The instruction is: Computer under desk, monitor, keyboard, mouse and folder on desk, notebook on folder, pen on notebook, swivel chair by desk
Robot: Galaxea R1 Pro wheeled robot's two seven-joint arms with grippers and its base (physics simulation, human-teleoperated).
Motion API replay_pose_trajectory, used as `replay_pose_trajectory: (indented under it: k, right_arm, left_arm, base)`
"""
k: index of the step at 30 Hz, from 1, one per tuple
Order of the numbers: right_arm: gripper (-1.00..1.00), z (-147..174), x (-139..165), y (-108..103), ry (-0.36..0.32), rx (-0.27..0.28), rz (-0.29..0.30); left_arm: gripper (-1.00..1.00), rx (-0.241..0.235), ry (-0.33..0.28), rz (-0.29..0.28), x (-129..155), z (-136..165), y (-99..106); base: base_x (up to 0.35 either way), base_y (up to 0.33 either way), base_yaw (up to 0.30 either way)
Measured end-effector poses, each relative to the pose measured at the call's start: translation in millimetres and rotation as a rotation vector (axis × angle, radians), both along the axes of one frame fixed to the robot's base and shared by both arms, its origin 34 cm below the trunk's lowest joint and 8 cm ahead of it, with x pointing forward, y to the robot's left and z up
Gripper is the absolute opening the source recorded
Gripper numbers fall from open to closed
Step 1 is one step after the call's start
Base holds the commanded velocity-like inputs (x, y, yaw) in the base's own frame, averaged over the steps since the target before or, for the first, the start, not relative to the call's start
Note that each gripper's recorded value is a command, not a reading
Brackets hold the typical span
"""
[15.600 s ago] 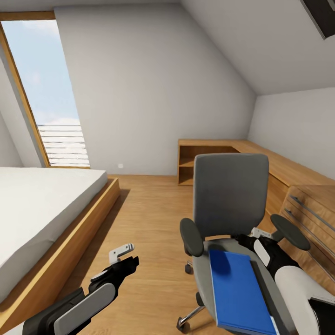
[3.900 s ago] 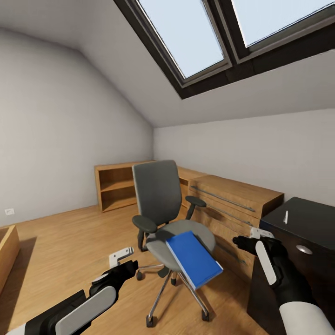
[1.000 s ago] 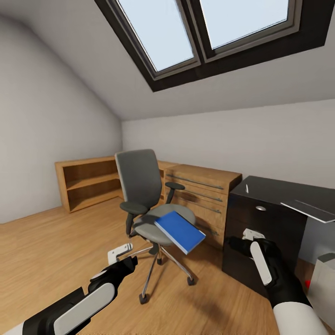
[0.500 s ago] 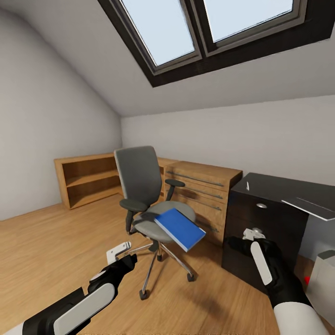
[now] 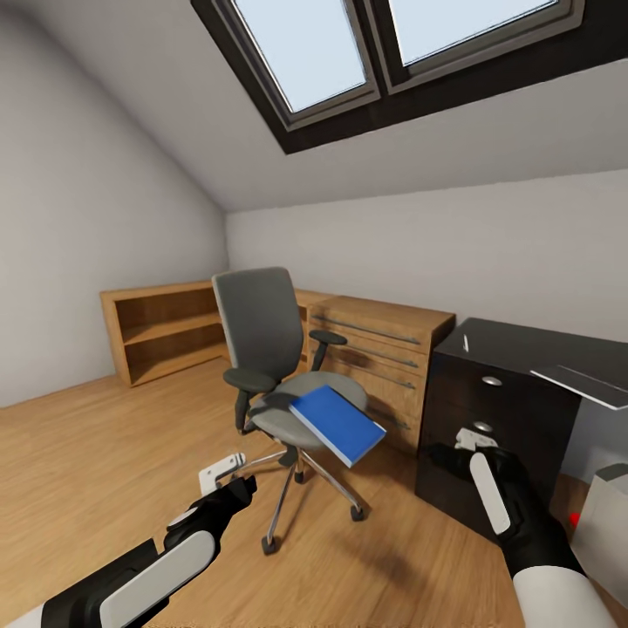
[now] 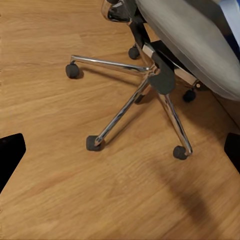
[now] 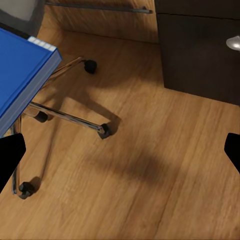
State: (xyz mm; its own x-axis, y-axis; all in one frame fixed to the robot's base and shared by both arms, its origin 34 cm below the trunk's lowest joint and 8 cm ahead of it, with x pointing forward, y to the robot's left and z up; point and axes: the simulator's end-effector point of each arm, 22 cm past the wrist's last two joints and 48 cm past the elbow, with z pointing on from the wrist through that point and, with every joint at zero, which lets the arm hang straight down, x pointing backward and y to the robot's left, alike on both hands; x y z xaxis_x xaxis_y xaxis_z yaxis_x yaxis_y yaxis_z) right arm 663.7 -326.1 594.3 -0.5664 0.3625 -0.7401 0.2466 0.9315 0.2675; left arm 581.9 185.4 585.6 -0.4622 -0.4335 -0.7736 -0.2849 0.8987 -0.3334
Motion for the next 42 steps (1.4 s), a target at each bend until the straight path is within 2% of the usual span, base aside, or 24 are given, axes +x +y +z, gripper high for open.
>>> replay_pose_trajectory:
  k: [19, 29, 35, 40, 42]
  right_arm:
    - [1.0, -17.3, 1.2, -0.1, 0.03, 0.0, 0.0]
    - [1.0, -26.2, 1.6, -0.7, 0.046, 0.0, -0.001]
    - [1.0, -31.7, 1.9, -0.3, 0.055, 0.0, 0.0]
    - [1.0, -36.2, 2.0, -0.6, 0.063, -0.001, -0.001]
    - [1.0, -37.8, 2.1, -0.9, 0.066, -0.001, -0.001]
  left_arm:
    - [1.0, 0.001, 0.034, 0.005, 1.1, -15.8, 2.7]
    - [1.0, -0.033, 0.087, 0.01, -2.6, -30.8, 0.2]
    - [1.0, -0.037, 0.104, 0.016, -2.5, -37.3, 1.8]
    - [1.0, -0.023, 0.129, 0.045, -0.4, -49.8, 13.7]
    - [1.0, -0.028, 0.141, 0.086, 4.6, -54.1, 27.5]
  base:
    - [0.0, 0.0, 0.0]
    - [0.0, 0.0, 0.0]
    - [0.0, 0.0, 0.0]
    - [0.0, 0.0, 0.0]
    - [0.0, 0.0, 0.0]
